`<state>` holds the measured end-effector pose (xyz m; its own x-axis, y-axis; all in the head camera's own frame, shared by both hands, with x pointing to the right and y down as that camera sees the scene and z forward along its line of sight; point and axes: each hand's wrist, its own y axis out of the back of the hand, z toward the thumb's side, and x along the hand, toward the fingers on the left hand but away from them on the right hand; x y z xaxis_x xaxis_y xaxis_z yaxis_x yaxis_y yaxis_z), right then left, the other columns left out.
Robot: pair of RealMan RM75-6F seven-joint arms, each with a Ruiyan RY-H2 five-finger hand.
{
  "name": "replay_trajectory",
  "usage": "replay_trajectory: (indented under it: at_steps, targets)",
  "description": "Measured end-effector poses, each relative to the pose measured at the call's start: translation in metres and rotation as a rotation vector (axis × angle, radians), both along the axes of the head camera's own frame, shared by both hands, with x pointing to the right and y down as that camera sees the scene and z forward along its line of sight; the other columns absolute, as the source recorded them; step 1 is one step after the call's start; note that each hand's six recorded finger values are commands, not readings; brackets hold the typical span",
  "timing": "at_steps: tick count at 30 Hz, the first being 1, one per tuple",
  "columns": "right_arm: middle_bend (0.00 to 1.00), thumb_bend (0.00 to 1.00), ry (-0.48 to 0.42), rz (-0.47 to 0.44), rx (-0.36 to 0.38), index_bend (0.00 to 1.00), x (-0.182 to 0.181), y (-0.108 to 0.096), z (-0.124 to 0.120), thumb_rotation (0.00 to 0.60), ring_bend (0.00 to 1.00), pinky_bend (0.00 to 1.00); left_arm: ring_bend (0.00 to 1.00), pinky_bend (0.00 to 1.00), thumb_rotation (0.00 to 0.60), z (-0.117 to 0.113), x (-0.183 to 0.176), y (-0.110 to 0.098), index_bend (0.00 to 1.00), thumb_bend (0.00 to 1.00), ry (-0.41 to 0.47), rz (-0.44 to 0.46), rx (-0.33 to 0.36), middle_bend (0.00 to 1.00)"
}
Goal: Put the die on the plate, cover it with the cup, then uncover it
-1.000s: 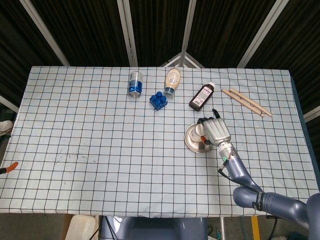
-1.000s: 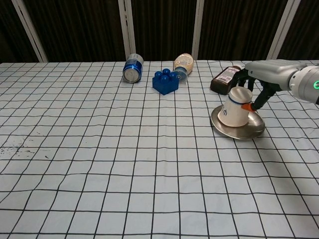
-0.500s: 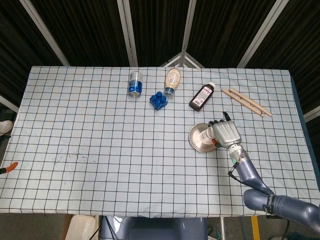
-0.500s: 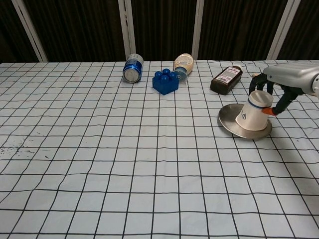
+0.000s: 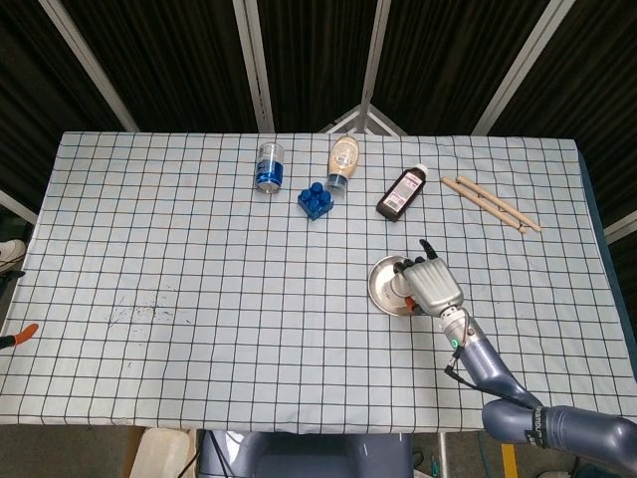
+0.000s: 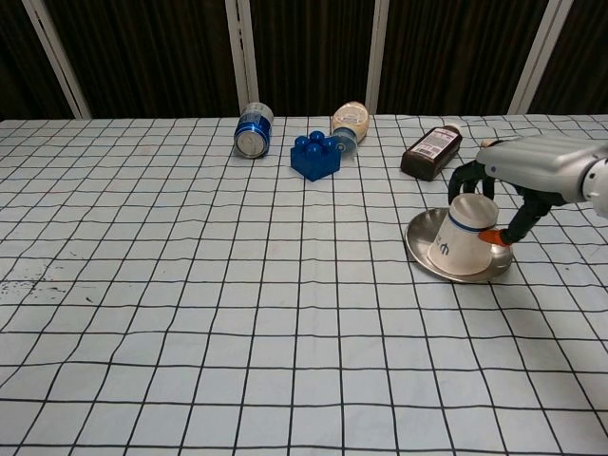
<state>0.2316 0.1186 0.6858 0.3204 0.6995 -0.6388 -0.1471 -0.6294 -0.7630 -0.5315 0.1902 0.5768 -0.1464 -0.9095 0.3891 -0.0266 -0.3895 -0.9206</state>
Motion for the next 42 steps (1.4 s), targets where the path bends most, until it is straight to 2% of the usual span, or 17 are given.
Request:
replay_trajectory:
  at_steps: [5,11,16,23,32,36,42]
  targets:
    - [0.4,0.44,-0.02,0.006,-0.012,0.49,-0.014,-0.004,0.009,0.6,0.37,0.0,0.0,0.06,0.6,-0.001,-0.002,-0.001,0.24,0.22,0.001,-0.005,0.003,0.0]
    - [0.4,0.44,-0.008,0.041,-0.001,0.49,-0.014,-0.02,0.022,0.6,0.37,0.0,0.0,0.06,0.6,-0.001,-0.003,-0.001,0.24,0.22,0.0,-0.008,0.004,0.0]
    - [0.4,0.44,0.005,0.094,0.012,0.49,-0.002,-0.035,0.029,0.6,0.37,0.0,0.0,0.06,0.6,-0.001,-0.004,-0.002,0.25,0.22,-0.001,-0.009,0.003,0.0]
    - [0.4,0.44,0.024,0.135,0.024,0.49,0.022,-0.041,0.025,0.6,0.36,0.0,0.0,0.06,0.6,0.001,-0.002,-0.001,0.26,0.22,-0.005,-0.002,-0.005,0.0]
    - [0.4,0.44,0.027,0.12,0.003,0.49,0.034,-0.024,0.016,0.6,0.35,0.0,0.0,0.06,0.6,0.002,0.001,0.0,0.26,0.22,-0.005,0.003,-0.006,0.0]
    - [0.4,0.44,0.013,0.093,-0.019,0.49,0.027,-0.012,0.016,0.6,0.35,0.0,0.0,0.06,0.6,0.002,0.001,0.0,0.26,0.22,-0.005,0.003,-0.006,0.0]
    - [0.4,0.44,-0.016,0.065,-0.041,0.49,0.007,-0.005,0.021,0.6,0.35,0.0,0.0,0.06,0.6,0.002,0.0,0.0,0.26,0.22,-0.005,0.0,-0.005,0.0]
